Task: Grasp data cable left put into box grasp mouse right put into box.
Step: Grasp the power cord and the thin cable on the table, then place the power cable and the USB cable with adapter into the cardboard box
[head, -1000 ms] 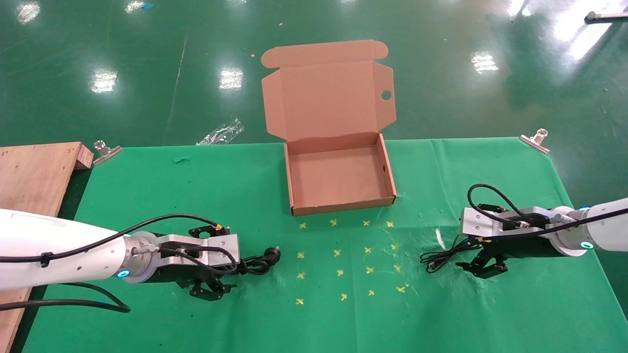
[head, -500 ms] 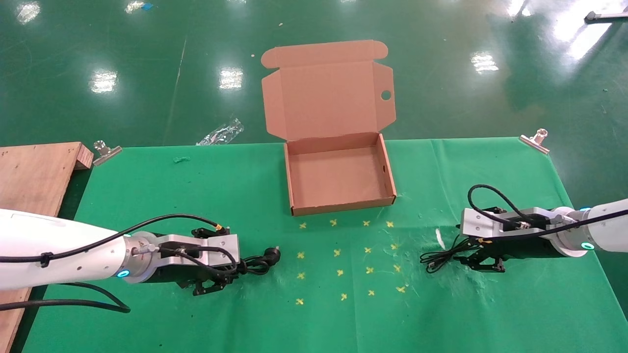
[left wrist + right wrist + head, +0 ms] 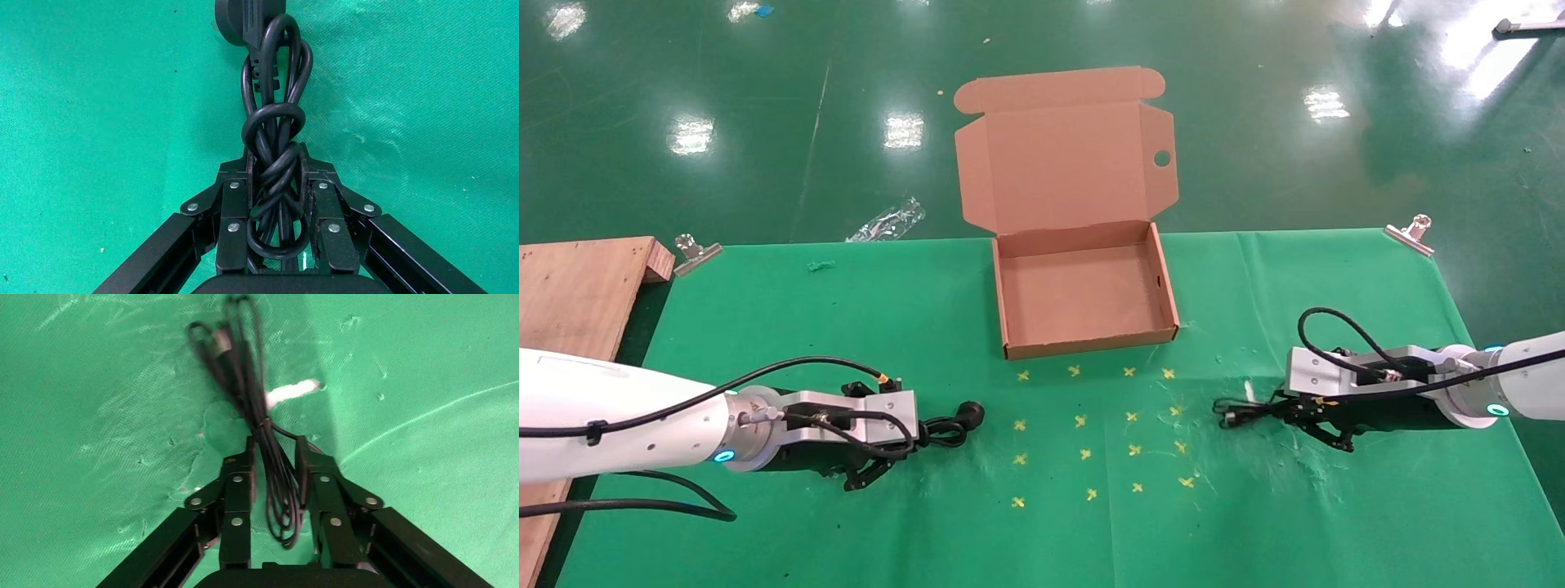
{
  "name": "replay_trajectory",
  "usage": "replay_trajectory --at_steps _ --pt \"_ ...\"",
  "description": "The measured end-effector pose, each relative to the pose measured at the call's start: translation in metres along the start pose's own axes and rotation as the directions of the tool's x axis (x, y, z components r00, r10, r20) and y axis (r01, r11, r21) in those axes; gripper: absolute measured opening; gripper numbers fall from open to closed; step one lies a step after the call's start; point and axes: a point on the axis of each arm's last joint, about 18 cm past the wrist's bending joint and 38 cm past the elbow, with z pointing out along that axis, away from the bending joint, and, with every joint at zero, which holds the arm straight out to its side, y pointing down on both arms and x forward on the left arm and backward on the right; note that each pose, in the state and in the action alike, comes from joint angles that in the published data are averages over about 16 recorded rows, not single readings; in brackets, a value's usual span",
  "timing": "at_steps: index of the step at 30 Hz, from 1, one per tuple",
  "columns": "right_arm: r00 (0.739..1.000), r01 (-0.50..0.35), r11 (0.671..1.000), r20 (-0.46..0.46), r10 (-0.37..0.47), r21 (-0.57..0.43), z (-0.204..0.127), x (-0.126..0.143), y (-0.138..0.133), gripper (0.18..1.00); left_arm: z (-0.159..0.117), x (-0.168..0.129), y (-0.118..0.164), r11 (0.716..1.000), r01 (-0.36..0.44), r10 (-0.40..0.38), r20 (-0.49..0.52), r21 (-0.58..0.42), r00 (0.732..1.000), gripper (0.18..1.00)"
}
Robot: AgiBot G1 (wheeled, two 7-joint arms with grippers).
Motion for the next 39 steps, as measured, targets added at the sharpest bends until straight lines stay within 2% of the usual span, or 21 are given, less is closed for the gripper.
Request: replay_trajectory --at_steps 4,8,14,19,23,27,33,39 --pt "1.000 0.000 1.000 0.000 0.000 0.000 0.000 0.000 0.000 0.334 0.000 -0.001 0.000 1.000 0.002 -0.002 0.001 0.002 1.000 0.330" --pt "1.000 -0.005 1.000 -0.006 0.005 0.010 -0.003 0.002 -0.001 0.285 -0.007 -0.007 -0.002 1.000 0.018 -0.018 0.010 0.015 1.000 0.317" --pt "0.999 -0.016 0.999 -0.030 0.017 0.047 -0.022 0.015 -0.008 0.234 -0.037 -0.032 -0.011 0.997 0.057 -0.059 0.035 0.060 0.998 0.311" --pt "0.997 -0.013 0.996 -0.080 0.020 0.085 -0.051 0.035 -0.019 0.216 -0.067 -0.062 -0.037 0.987 0.083 -0.093 0.065 0.139 0.994 0.310" --pt "0.991 -0.001 0.994 -0.136 0.017 0.113 -0.082 0.055 -0.031 0.210 -0.078 -0.082 -0.071 0.977 0.061 -0.082 0.100 0.203 0.992 0.310" --pt "0.980 0.021 0.992 -0.200 0.005 0.128 -0.113 0.075 -0.044 0.209 -0.067 -0.097 -0.113 0.969 0.006 -0.045 0.154 0.247 0.987 0.310" --pt "0.959 0.064 0.989 -0.281 -0.025 0.133 -0.156 0.096 -0.065 0.208 -0.023 -0.105 -0.172 0.960 -0.115 0.042 0.272 0.256 0.961 0.310" --pt "0.944 0.100 0.987 -0.325 -0.053 0.128 -0.185 0.103 -0.082 0.208 0.015 -0.101 -0.205 0.952 -0.220 0.133 0.360 0.212 0.923 0.310"
